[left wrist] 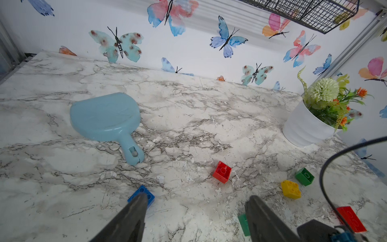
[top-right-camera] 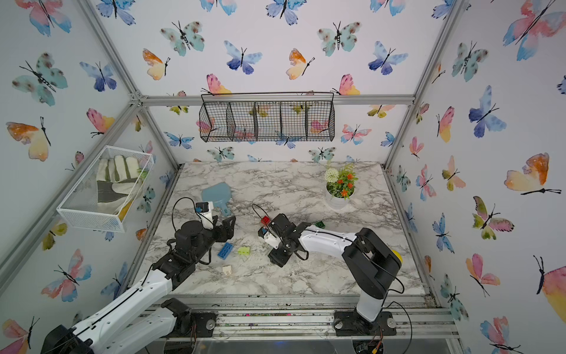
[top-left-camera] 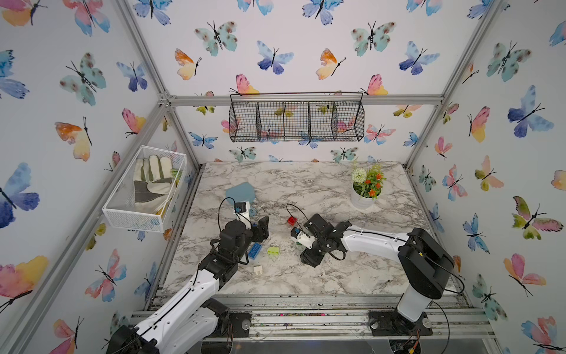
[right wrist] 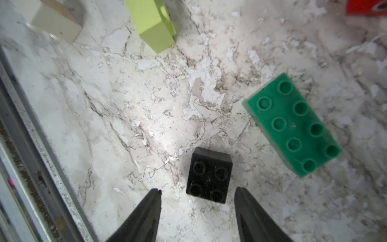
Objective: Assemble the number 1 with lego
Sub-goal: Pick up the lego brick from the center of the board.
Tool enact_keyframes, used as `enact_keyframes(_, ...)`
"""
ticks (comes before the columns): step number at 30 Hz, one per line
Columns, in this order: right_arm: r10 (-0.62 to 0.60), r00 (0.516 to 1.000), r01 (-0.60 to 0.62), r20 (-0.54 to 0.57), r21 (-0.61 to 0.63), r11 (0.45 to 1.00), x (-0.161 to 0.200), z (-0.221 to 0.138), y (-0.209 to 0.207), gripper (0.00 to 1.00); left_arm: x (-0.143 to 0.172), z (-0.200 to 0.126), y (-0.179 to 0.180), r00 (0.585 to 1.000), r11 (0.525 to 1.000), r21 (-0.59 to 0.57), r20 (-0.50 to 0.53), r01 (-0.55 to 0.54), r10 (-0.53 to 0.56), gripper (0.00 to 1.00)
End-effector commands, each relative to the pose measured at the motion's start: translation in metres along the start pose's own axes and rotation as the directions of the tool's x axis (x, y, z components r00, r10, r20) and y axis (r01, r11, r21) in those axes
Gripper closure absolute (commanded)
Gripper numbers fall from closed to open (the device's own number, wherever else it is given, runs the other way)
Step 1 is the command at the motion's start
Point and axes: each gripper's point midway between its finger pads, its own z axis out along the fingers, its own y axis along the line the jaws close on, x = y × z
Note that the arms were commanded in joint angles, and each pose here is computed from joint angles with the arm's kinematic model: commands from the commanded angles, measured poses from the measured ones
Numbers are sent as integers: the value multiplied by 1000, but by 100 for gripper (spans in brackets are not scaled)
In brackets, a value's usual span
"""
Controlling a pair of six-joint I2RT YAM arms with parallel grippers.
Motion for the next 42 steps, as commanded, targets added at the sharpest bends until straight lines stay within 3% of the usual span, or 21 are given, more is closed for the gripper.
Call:
enact_keyframes(1,-10,999,11,-30,38,999,-1,3,-6,41,-5,-2,8,999,998,-42,23,51,-50,21)
enact_keyframes(10,-18,999,21,-41,57,998,-2,12,-8,57,-7,3,7,999,998,-49,15,43,-42,21)
enact_keyframes(23,-28,999,29,-33,54,998,-10,17,-6,54,-6,4,9,999,998,-57,15,31,-30,21)
enact_keyframes(29,-43,998,46,-45,55,997,-8,18,-7,70,-6,2,10,1000,998,-61,15,26,-25,21)
enact_keyframes(36,-98,995,99,-33,46,994,-2,0,-1,82,-3,1,13,999,998,-62,20,33,-31,21)
enact_keyframes(42,-187,982,182,28,128,975,-4,-36,-17,86,3,3,15,999,998,-47,16,41,-41,21)
